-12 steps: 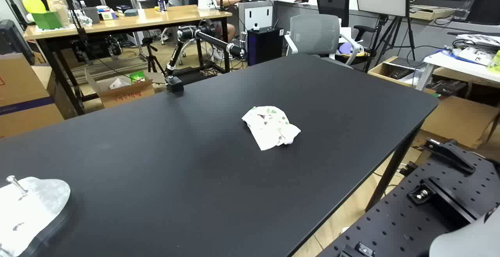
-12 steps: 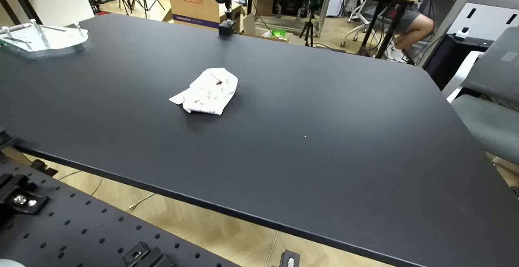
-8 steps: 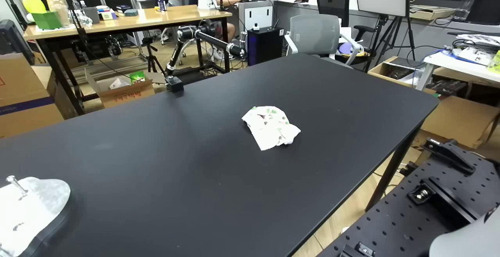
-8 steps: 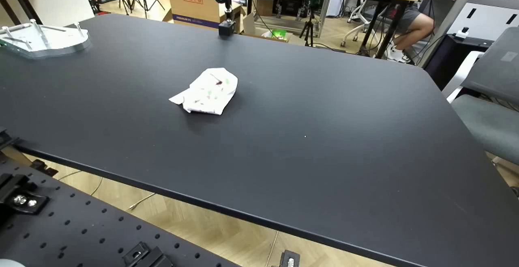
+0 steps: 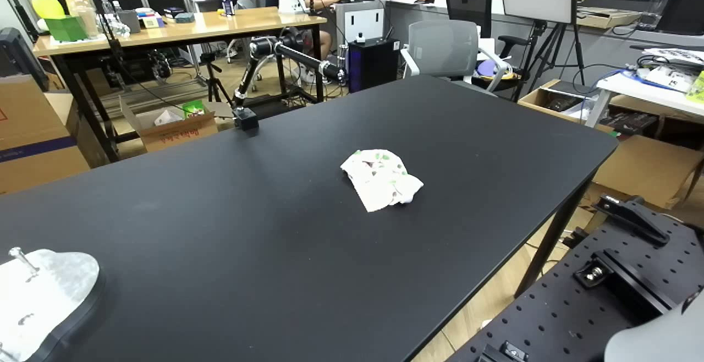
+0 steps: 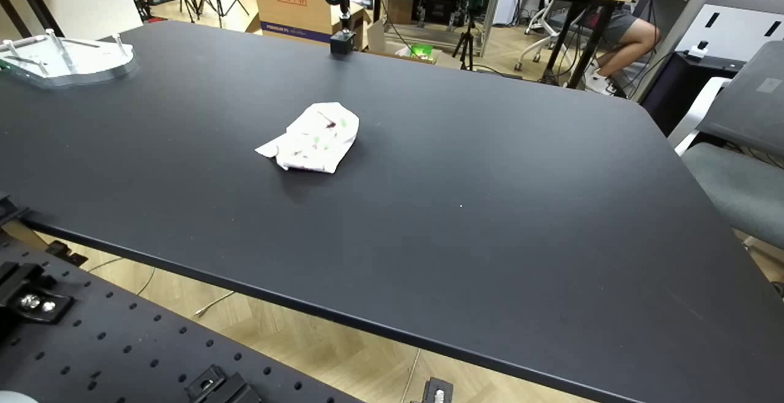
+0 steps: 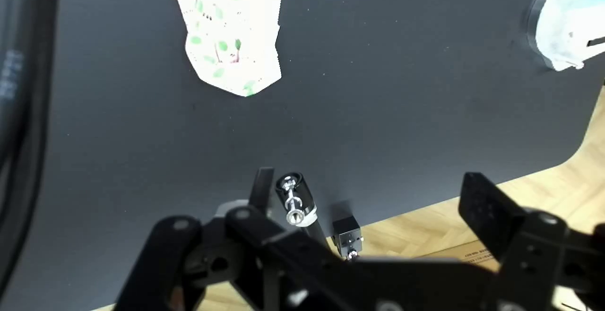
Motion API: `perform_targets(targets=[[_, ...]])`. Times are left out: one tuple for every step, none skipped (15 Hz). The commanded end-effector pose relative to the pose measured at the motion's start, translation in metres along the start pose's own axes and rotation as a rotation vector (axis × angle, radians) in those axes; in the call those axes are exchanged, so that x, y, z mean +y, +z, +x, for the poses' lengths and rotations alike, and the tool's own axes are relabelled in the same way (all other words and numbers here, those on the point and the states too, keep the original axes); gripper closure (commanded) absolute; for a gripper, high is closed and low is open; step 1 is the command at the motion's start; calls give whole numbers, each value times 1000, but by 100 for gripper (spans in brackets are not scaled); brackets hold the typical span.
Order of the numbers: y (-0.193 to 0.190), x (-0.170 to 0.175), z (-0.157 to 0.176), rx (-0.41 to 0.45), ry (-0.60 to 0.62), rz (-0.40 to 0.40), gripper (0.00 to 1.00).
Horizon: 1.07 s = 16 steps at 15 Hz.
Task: Hang the cloth on the stand
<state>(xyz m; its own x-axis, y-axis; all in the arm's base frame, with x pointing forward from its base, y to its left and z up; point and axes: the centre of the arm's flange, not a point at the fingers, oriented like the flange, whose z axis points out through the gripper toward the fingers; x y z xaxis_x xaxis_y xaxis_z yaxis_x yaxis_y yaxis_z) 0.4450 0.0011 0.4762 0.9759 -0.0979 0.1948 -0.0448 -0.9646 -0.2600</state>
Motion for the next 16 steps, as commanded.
perform_targets(targets=[[5,0,1,10,-3,-3,0],[16,1,2,0,1,-27,0],[26,2,1,-10,1,-41,0],[41,4,-1,-11,8,-64,0],[58,6,-5,-8,11,-90,0],[72,8,-8,-2,9,-113,0],[88,10,-12,5,5,-140,0],[106,12,-18,8,-10,-169,0],[121,15,-23,9,-26,-193,0],[138,18,-29,12,-44,-220,0],[153,21,-34,10,-59,-242,0],[168,25,-40,9,-75,-262,0],[183,29,-45,-3,-87,-276,0],[195,33,-50,-13,-98,-289,0],[206,37,-54,-26,-105,-299,0],[217,42,-58,-41,-112,-308,0]])
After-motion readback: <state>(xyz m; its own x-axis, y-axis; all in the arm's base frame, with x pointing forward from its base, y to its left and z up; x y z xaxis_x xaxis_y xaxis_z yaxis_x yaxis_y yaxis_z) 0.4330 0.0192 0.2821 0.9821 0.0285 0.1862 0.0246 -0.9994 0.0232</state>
